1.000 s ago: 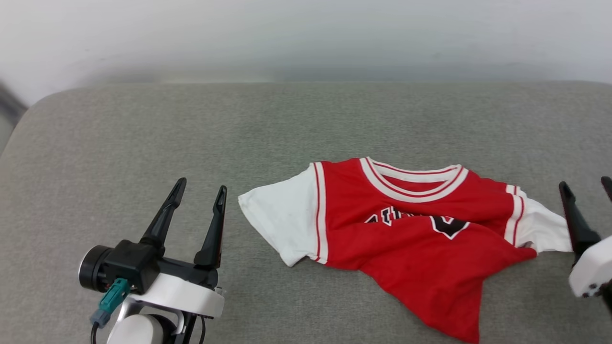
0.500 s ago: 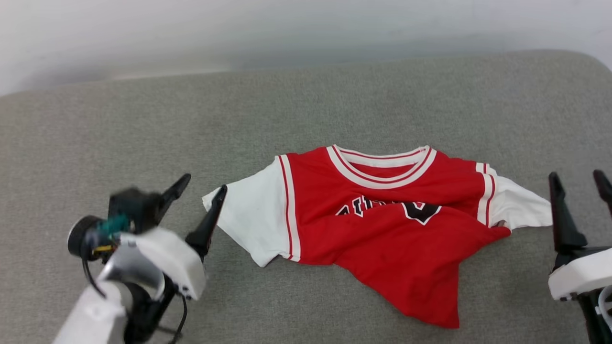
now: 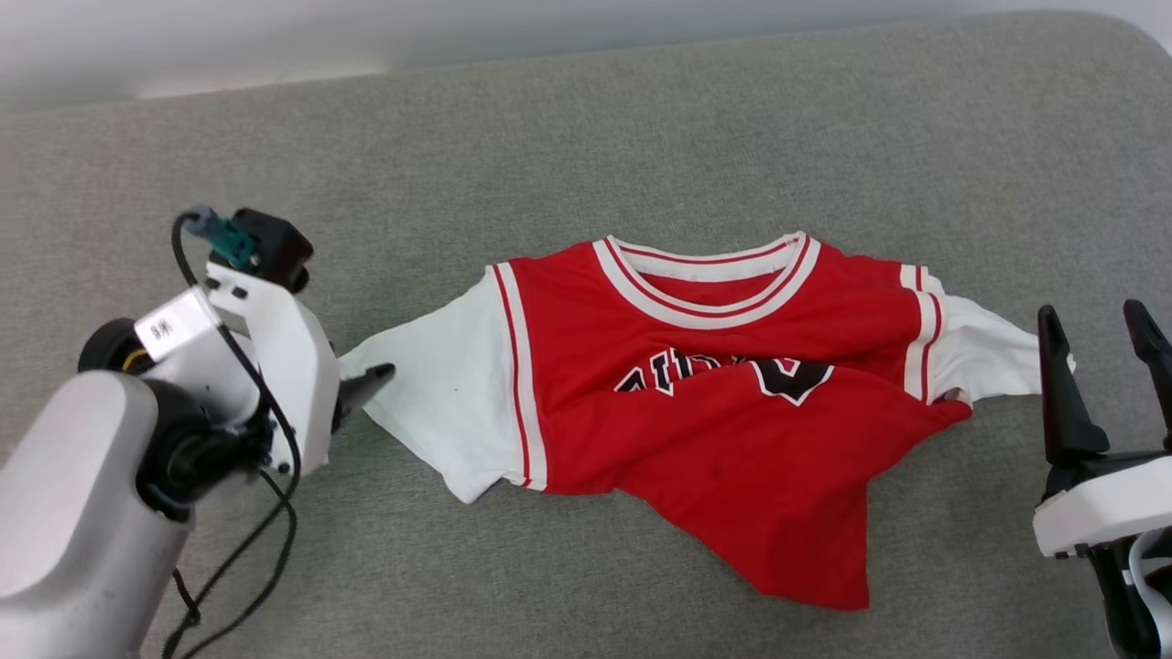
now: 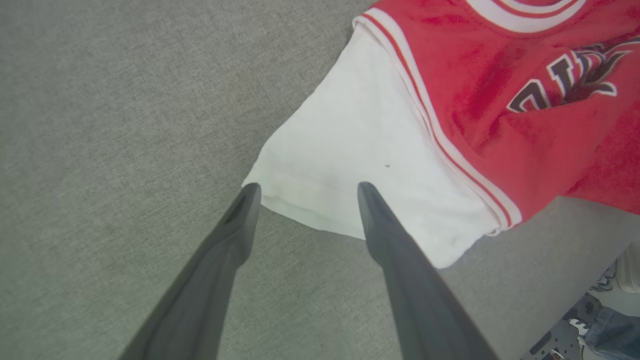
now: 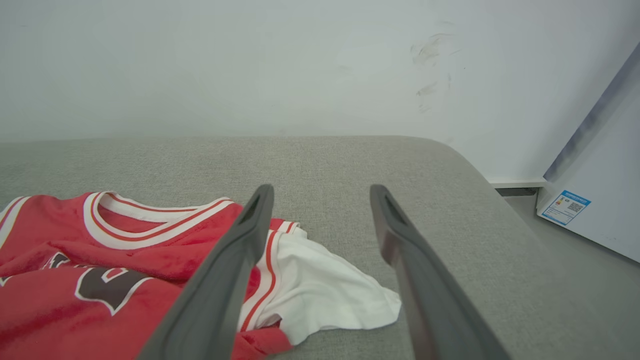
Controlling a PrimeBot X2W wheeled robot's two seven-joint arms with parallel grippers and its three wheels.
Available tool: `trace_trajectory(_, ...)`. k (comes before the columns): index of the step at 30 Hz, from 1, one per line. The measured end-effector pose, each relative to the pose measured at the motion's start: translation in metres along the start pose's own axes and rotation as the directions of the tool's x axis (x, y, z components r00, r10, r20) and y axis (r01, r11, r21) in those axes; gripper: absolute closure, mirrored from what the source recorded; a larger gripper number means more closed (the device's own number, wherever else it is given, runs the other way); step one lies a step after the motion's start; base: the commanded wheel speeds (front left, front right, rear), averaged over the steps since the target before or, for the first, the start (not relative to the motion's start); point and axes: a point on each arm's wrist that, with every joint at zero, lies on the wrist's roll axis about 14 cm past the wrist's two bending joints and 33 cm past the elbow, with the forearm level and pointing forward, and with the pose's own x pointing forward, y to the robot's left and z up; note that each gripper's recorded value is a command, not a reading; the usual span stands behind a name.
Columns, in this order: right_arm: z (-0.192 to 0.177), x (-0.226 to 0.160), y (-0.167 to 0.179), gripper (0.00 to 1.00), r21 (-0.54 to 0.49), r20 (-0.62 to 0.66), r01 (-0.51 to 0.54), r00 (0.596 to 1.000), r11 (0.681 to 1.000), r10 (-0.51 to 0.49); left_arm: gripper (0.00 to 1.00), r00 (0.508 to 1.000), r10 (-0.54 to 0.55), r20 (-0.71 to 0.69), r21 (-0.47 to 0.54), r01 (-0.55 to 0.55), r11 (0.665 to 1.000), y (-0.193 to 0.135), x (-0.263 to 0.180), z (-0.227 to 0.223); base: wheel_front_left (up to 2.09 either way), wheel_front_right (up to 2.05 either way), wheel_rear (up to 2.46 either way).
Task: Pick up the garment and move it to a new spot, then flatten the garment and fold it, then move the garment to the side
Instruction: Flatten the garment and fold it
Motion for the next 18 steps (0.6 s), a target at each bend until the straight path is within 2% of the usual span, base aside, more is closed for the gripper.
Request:
trace_trajectory(8,-0.016,0.003,-0.002,0.0,0.0,-0.035,0.012,0.999,1.0,-0.012,0.0,0.983,0.053,-0.178,0.03,-0.049,0.998,0.022,0.026,-0.024,0.0,0.0,0.0)
trace_trajectory(11,-0.021,0.004,-0.004,0.0,-0.002,-0.048,0.018,0.999,1.0,-0.018,0.0,0.977,0.08,-0.198,0.053,-0.071,0.996,0.03,0.036,-0.031,0.0,0.0,0.0)
trace_trajectory(18,-0.028,0.007,-0.004,0.0,-0.008,-0.069,0.018,0.997,1.0,-0.019,0.0,0.968,0.055,-0.245,0.054,-0.043,0.998,0.026,0.053,-0.047,0.0,0.0,0.0)
